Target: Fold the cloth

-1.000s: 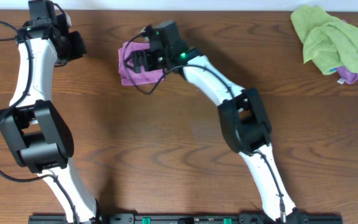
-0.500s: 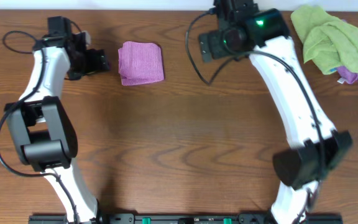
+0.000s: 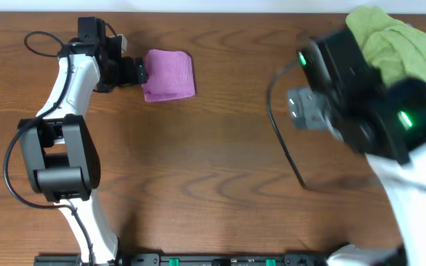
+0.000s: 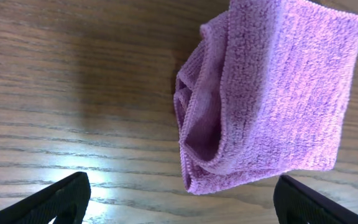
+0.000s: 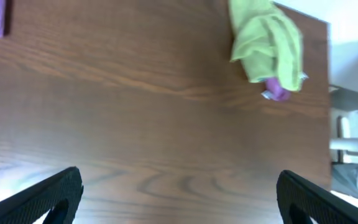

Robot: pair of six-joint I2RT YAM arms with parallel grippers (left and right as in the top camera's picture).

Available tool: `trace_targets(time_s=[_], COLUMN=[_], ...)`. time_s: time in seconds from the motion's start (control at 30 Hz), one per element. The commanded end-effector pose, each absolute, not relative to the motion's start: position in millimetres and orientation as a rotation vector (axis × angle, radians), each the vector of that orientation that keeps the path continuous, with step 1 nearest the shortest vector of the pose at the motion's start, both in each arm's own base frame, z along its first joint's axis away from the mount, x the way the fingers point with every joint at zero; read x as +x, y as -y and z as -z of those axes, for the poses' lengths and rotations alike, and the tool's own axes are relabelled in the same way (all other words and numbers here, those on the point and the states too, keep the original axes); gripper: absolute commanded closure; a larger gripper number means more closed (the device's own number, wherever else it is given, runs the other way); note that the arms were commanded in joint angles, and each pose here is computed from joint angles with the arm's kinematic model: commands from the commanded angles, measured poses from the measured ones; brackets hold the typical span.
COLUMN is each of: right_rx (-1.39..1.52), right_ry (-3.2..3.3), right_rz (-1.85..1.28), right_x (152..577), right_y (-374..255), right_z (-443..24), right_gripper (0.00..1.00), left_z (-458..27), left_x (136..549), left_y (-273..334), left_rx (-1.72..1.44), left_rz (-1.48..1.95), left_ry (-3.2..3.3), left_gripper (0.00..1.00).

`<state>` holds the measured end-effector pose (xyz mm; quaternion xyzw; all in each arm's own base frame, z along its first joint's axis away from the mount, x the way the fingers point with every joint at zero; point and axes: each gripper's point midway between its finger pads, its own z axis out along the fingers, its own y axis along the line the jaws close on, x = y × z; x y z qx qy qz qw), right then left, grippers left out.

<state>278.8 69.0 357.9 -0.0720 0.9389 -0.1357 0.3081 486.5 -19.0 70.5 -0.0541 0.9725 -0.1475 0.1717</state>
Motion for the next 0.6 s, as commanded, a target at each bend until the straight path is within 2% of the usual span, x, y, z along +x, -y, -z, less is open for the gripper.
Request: trace_targets(time_s=[0.0, 0.27, 0.57], right_rx=[-0.073, 0.072, 0.268], right_ry=[-2.406, -2.402, -2.071], right_rz=[0.396, 0.328, 0.391], right_x=[244, 177, 207], right_y=[-47, -5, 14], right_z=[-368, -305, -262], right_gripper=[0.01, 0.01, 0.01], left_z=[-76, -76, -74], left_x=[485, 484, 490], left_y=[22, 26, 41], left_rx=[-0.175, -0.179, -0.143], left_rz=[0.448, 0.477, 0.466], left_ry=[-2.752, -2.754, -2.741], left_gripper=[0.05, 0.05, 0.05])
